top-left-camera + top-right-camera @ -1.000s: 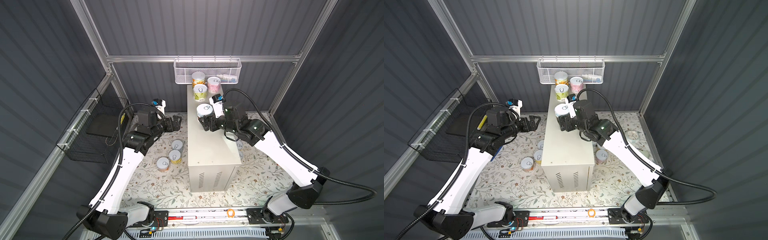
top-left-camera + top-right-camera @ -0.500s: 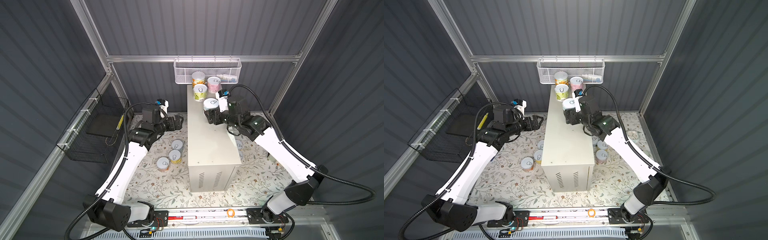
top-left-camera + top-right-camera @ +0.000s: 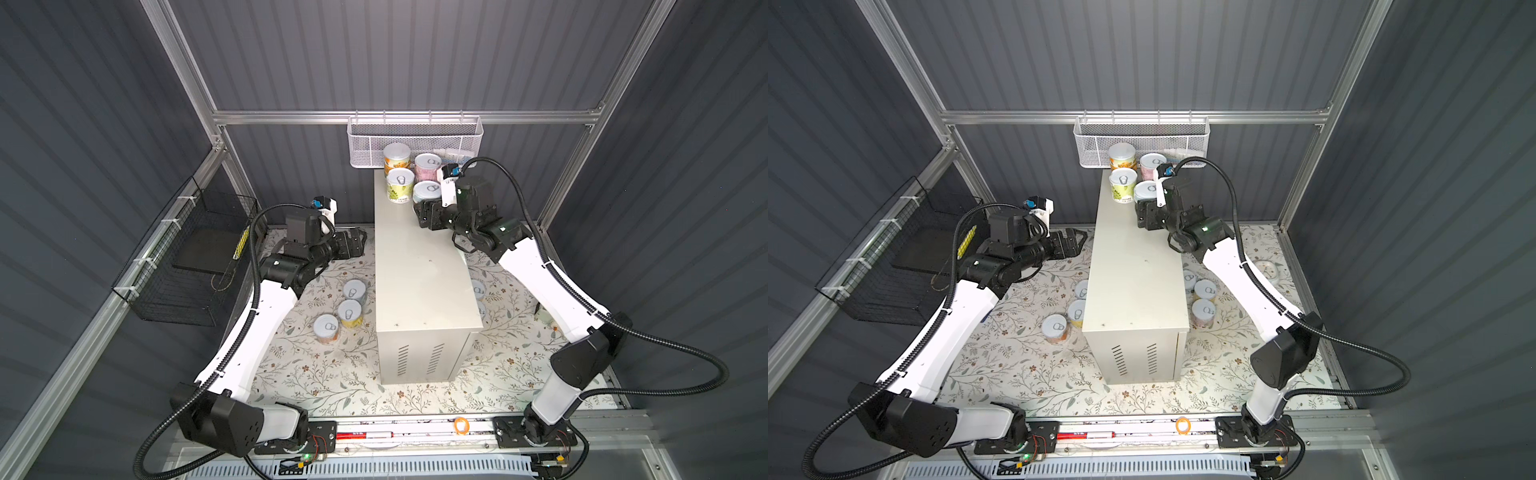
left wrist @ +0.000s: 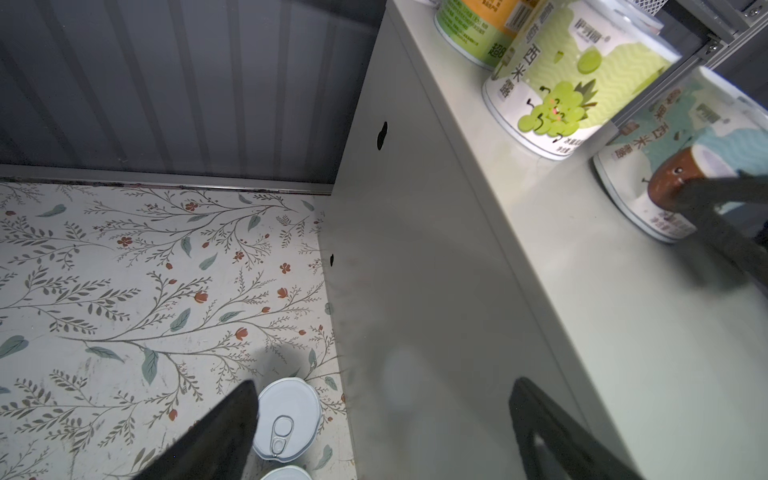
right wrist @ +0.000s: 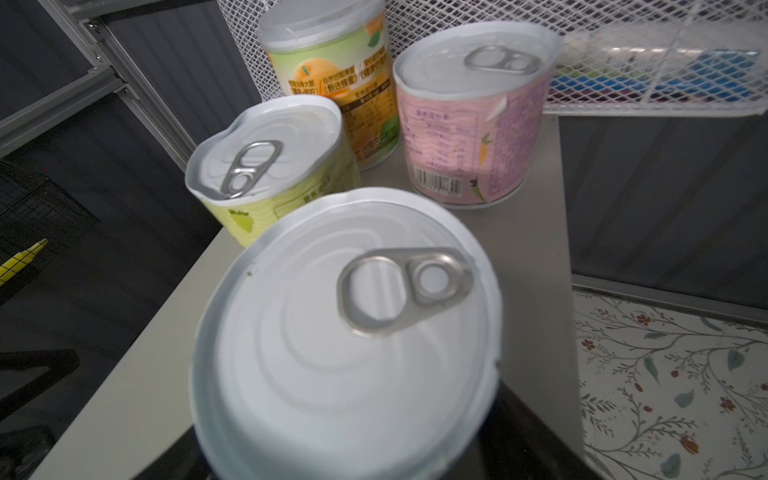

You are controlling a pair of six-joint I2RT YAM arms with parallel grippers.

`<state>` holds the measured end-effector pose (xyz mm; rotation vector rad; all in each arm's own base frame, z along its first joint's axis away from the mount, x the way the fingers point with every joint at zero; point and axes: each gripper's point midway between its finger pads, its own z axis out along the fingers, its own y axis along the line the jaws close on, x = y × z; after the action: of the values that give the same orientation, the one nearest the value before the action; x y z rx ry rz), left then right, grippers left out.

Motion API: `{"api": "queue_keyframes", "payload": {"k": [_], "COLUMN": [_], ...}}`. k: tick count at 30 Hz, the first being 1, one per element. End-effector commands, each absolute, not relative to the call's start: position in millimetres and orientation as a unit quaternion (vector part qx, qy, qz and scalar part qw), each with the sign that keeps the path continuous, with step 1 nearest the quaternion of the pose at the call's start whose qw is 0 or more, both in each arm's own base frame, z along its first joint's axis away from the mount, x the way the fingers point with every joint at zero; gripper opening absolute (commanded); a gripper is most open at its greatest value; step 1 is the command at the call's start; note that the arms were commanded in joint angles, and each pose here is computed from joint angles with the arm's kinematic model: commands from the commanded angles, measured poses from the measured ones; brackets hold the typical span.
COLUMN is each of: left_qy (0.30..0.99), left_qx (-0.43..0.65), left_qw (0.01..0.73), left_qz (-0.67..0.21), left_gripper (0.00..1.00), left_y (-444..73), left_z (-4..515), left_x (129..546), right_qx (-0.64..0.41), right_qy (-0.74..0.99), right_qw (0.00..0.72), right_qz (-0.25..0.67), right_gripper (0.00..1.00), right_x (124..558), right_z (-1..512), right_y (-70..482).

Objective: Place and organize the canned foods onto the counter
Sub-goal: 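Slide the light-blue-labelled can toward the pink can with the right gripper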

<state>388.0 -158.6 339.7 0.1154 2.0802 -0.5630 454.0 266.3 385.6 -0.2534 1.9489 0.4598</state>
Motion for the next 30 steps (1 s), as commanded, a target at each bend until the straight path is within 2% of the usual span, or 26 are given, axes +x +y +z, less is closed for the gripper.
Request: {"api": "queue_keyframes", "payload": {"k": [1,24,30], "left_qy": [0.848,0.849,0.858], "left_qx": [0.04,0.034,0.029], "left_qw": [0.474,0.472,0.459], "left_qz": [-0.234,-0.233,-0.228], "left_gripper": [0.95,0.95,0.96], "left_y": [-156.4,-152.4,-149.6], "left_z": [339.9,332.3,314.2], "left_x": [392.2,403.6,402.3], "right_qx": [-0.1,-0.075,-0.062], "right_qy": [0.811,0.828,0.831], "right_qw": [0.539,0.523,0.523], "right_qz": [0.204,0.191,0.18], "right_gripper": [0.8,0.81,0.82], "right_x": [464.1,503.2,505.3], "right_z": [393.6,371.2,369.1], "right_y": [267.8,266.8,262.3]}}
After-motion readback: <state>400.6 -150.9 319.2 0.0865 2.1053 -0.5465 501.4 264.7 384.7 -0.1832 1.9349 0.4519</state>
